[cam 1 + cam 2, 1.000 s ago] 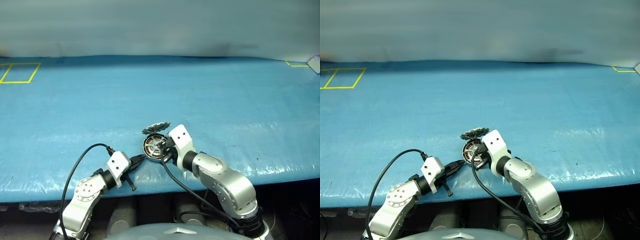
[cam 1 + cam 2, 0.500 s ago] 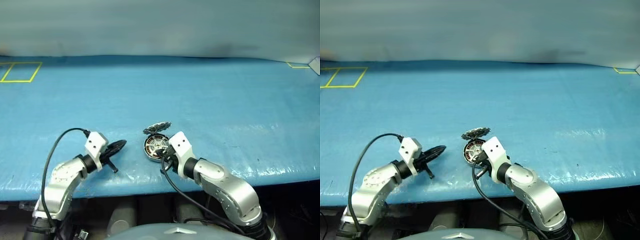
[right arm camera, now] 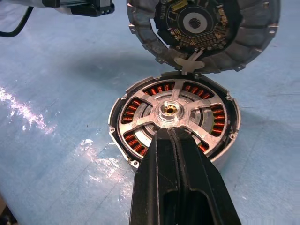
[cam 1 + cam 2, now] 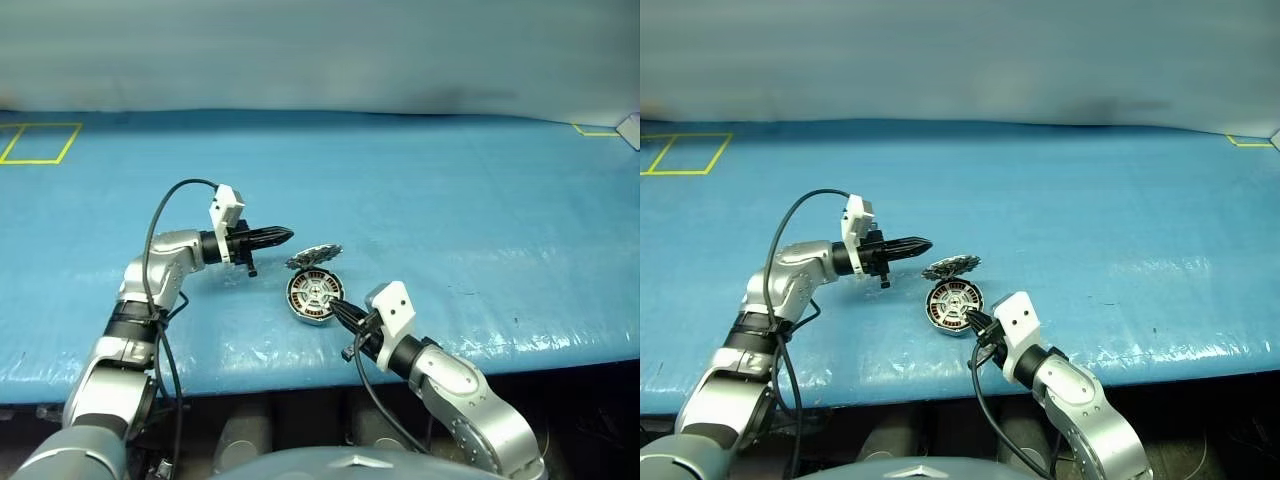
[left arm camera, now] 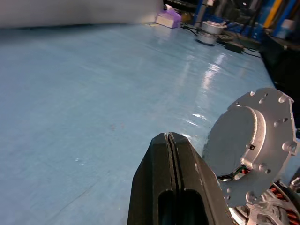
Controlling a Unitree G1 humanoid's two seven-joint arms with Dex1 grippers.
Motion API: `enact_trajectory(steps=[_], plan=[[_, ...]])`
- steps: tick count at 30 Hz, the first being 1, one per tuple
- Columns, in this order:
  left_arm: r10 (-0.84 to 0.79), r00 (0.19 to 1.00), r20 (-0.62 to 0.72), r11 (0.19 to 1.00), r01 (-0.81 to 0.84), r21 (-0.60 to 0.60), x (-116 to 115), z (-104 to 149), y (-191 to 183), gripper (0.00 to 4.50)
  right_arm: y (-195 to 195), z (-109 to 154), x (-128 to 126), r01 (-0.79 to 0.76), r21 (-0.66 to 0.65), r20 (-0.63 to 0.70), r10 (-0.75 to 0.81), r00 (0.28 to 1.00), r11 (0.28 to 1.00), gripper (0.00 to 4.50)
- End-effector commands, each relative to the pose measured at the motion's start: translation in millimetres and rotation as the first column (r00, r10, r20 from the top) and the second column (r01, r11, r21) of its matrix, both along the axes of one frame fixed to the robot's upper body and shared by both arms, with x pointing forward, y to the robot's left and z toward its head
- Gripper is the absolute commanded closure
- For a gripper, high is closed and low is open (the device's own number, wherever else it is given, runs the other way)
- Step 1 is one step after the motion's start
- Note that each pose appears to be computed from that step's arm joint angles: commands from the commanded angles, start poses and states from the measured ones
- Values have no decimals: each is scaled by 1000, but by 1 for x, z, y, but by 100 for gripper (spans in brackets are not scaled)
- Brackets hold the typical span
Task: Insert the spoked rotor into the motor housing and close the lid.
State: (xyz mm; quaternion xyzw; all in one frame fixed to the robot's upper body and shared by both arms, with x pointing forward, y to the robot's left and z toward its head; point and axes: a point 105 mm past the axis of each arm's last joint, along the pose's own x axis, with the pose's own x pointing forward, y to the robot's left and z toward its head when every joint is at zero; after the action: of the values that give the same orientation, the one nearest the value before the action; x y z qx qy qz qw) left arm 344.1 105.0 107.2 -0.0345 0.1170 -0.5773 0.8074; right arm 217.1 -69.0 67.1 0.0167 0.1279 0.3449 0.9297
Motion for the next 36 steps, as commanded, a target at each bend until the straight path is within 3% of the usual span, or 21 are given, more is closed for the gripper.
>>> enact_trajectory(steps=[1, 5, 11, 23, 27, 31, 36], plan=[[-112, 994, -21, 994, 112, 14, 4, 6, -12, 450, -12, 5, 0, 85, 34, 58, -87, 995, 996, 449], [-150, 989, -15, 989, 150, 19, 15, 13, -22, 450, -23, -9, -8, 156, 33, 33, -157, 987, 987, 449], [-274, 961, -39, 961, 275, 19, 14, 20, -40, 450, -26, -23, -18, 189, 32, -12, -189, 982, 981, 449], [-504, 861, -68, 862, 496, -107, -28, 34, -62, 450, -34, -36, -14, 245, -16, -47, -245, 968, 969, 449], [-459, 884, -86, 882, 443, -158, -42, 23, -66, 450, -37, -38, -11, 257, -30, -45, -258, 965, 966, 449], [-255, 955, -153, 958, 228, -172, -39, -10, -60, 450, -38, -39, -8, 258, -39, -44, -259, 965, 965, 449], [-77, 976, -204, 985, 43, -167, -36, -35, -54, 450, -38, -39, -6, 243, -54, -44, -246, 968, 968, 449]])
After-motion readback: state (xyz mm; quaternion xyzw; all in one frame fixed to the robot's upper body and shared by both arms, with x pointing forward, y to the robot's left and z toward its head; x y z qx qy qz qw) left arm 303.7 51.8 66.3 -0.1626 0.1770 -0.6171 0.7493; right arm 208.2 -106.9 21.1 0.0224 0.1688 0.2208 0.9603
